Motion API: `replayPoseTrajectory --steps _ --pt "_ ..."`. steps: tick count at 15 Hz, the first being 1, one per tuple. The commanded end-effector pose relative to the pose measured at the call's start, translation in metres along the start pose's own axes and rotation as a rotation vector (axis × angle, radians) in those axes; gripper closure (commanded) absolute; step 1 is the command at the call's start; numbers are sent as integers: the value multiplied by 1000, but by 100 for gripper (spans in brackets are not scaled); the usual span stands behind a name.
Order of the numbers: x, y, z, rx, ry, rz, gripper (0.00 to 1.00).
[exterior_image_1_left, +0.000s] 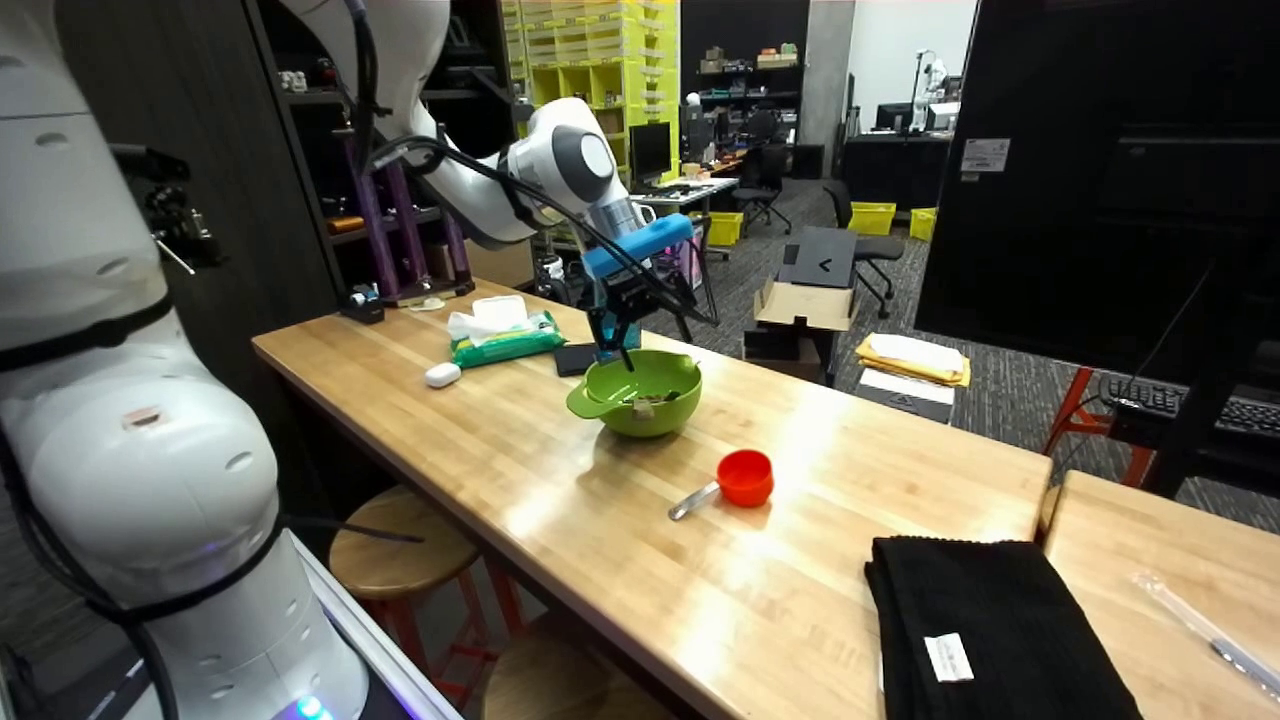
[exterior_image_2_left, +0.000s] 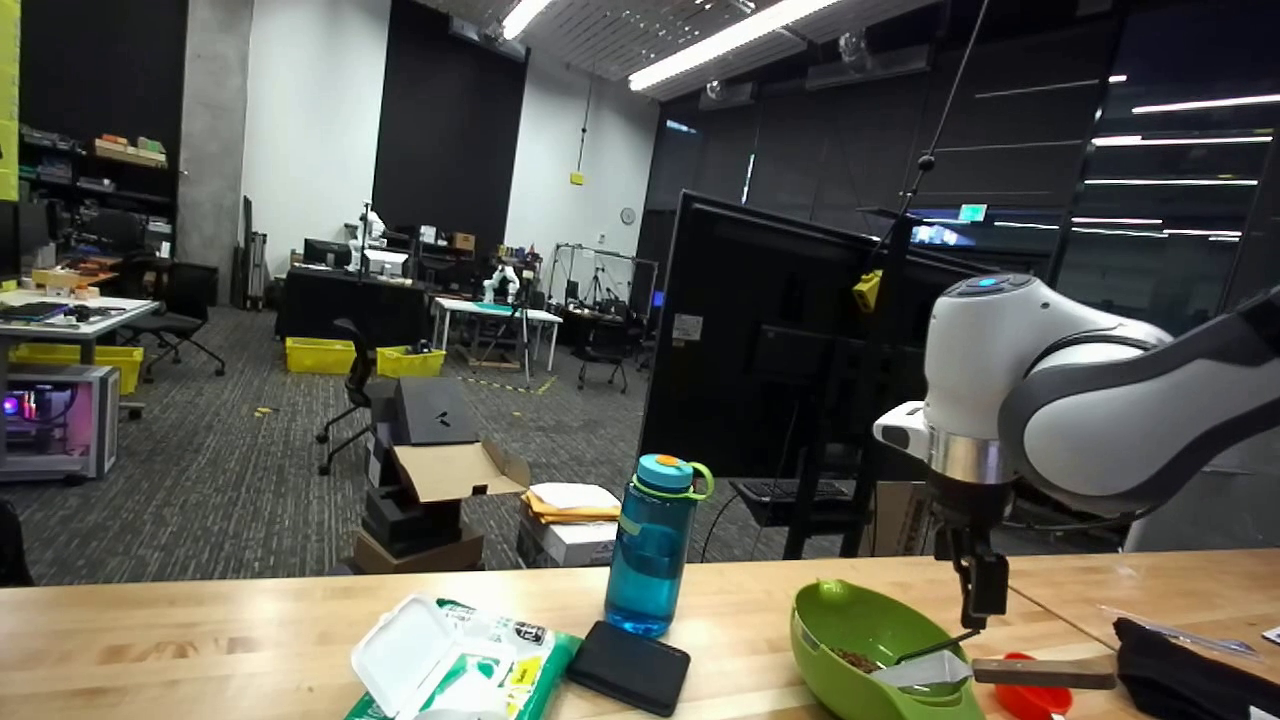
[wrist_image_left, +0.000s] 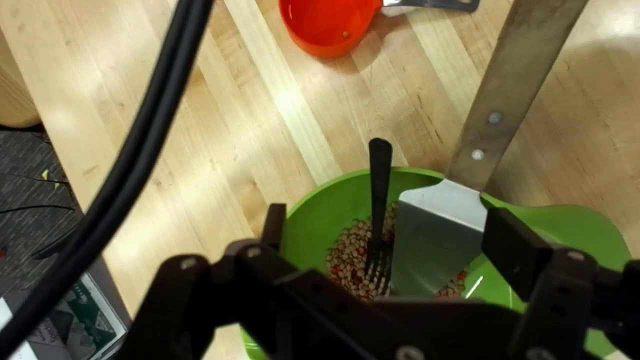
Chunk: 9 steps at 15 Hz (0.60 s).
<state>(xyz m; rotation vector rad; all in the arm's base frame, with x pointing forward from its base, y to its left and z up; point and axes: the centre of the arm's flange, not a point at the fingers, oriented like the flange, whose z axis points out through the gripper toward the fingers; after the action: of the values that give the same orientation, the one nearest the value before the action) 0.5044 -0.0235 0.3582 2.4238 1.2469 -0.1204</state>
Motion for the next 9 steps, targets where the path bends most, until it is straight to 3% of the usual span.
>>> replayPoseTrajectory --steps 1,9 --pt "-33 -15 -33 13 48 70 0" --pt "-66 -44 -65 72 75 271 0"
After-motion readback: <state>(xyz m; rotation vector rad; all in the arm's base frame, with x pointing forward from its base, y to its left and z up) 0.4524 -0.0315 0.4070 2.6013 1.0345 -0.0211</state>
